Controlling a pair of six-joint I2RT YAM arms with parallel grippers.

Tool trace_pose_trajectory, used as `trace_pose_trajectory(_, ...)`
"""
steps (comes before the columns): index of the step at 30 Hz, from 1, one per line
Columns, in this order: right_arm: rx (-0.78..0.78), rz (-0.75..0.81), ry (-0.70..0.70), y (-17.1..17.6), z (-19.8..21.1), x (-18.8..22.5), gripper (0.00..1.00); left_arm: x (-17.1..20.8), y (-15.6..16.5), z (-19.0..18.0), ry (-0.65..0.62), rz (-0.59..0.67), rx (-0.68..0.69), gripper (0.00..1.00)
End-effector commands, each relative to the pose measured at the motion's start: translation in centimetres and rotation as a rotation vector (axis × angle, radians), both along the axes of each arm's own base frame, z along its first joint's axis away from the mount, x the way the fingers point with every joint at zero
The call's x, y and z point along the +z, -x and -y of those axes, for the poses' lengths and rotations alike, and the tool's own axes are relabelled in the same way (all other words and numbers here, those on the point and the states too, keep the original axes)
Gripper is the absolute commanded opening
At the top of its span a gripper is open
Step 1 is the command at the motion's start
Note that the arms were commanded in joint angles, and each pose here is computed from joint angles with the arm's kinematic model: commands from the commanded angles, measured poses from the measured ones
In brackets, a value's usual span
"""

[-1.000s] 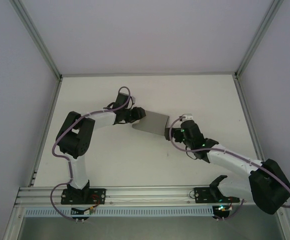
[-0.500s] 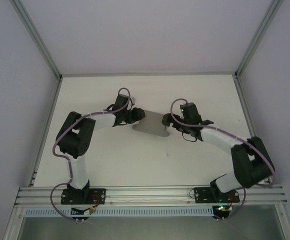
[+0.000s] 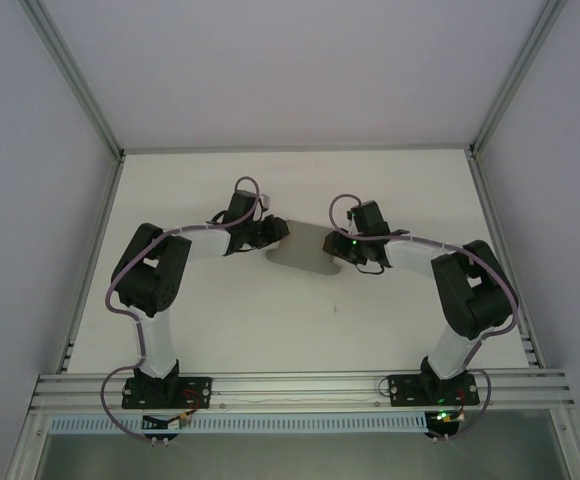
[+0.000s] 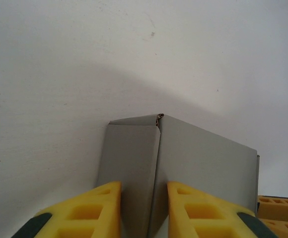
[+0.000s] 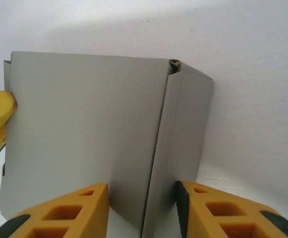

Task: Assemble paper box

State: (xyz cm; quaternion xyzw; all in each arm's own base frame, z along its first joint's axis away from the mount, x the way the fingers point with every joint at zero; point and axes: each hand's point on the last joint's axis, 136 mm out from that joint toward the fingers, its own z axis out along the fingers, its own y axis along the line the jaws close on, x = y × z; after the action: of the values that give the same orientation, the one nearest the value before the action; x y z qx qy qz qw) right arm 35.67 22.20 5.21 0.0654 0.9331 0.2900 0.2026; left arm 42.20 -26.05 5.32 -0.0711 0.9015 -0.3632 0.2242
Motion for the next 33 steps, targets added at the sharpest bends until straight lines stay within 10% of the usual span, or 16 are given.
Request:
trace_pose_trajectory(1, 0.001, 0.006, -0.030, -0.7, -0.4, 0.4, 0.39, -7.6, 4.3, -3.6, -0.149, -0.248, 0.055, 0.19)
trace_pose_trajectory(16, -0.073, -0.023, -0.200, -0.8, 2.2, 2.0, 0.86, -7.6, 3.9, -4.5, 0.003, -0.266, 0.102, 0.13)
trace_pose_trajectory(28, 0.077, -0.064, -0.426, -3.3, -1.9, 2.7, 0.78, -7.2, 3.6, -4.1, 0.003, -0.249, 0.063, 0.13)
trace_pose_trajectory(33, 0.104, -0.045, -0.506, -3.6, -2.7, 3.7, 0.56, -6.0, 3.0, -3.5, 0.023, -0.214, 0.033, 0.19)
